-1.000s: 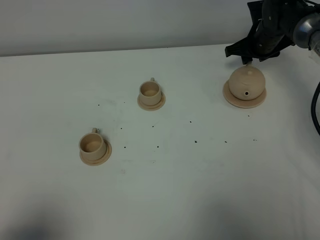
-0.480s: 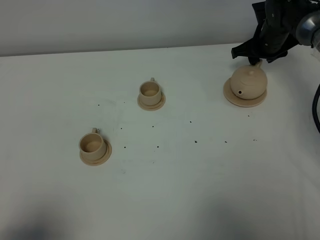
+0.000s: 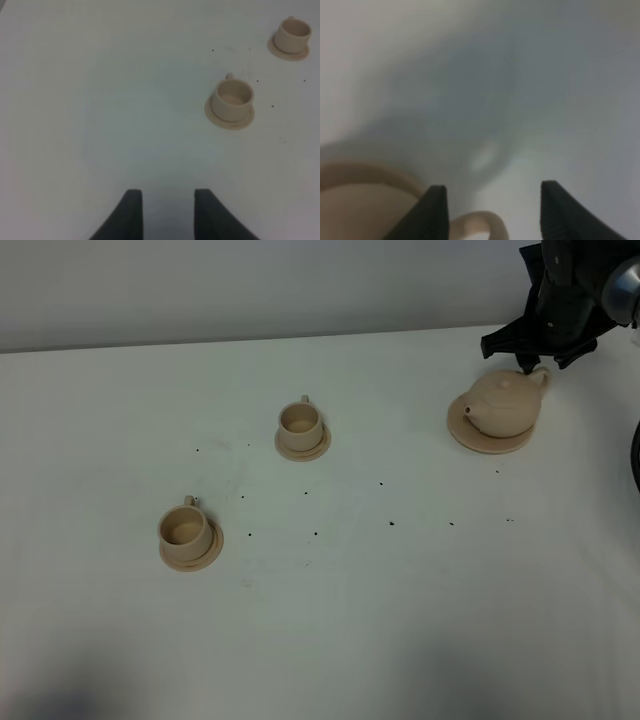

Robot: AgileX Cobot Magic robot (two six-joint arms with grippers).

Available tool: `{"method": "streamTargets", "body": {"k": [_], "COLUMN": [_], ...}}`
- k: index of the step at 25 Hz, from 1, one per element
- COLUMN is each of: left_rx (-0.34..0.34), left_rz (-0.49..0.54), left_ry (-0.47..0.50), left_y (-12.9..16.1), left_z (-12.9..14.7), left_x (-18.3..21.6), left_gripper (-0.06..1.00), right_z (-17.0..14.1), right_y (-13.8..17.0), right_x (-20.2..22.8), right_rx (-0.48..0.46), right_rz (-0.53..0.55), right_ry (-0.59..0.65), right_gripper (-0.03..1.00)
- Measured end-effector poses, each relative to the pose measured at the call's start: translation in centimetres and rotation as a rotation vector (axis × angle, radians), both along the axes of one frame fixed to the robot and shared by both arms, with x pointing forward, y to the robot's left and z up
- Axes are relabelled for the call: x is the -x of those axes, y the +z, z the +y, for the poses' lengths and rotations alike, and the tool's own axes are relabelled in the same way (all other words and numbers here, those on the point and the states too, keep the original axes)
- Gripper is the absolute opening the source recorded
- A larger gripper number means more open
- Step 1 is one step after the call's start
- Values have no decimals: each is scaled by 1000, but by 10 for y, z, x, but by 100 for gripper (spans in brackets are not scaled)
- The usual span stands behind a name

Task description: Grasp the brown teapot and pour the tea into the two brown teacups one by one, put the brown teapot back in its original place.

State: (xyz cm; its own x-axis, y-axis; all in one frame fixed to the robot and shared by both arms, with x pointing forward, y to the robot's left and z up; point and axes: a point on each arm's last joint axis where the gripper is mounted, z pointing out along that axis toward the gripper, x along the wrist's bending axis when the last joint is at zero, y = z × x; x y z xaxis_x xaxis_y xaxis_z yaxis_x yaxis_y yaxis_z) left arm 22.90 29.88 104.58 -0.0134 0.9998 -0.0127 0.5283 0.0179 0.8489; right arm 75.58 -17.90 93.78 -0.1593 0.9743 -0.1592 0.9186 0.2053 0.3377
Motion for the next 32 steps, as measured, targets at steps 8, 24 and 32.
{"method": "streamTargets", "body": {"k": [8,24,32], "left_rx": [0,0,0], "left_rz": [0,0,0], "left_ry": [0,0,0], "left_y": [0,0,0], "left_z": [0,0,0], "left_x": [0,0,0], "left_gripper": [30,30,30], "right_z": [-9,-11,-11], "right_y": [-1,-1,-1], "right_x": [4,6,6], "right_rx": [37,11,19], "right_rz": [58,96,98], "right_ry": [-21,-17,-7], "right_gripper": [44,44,44]}}
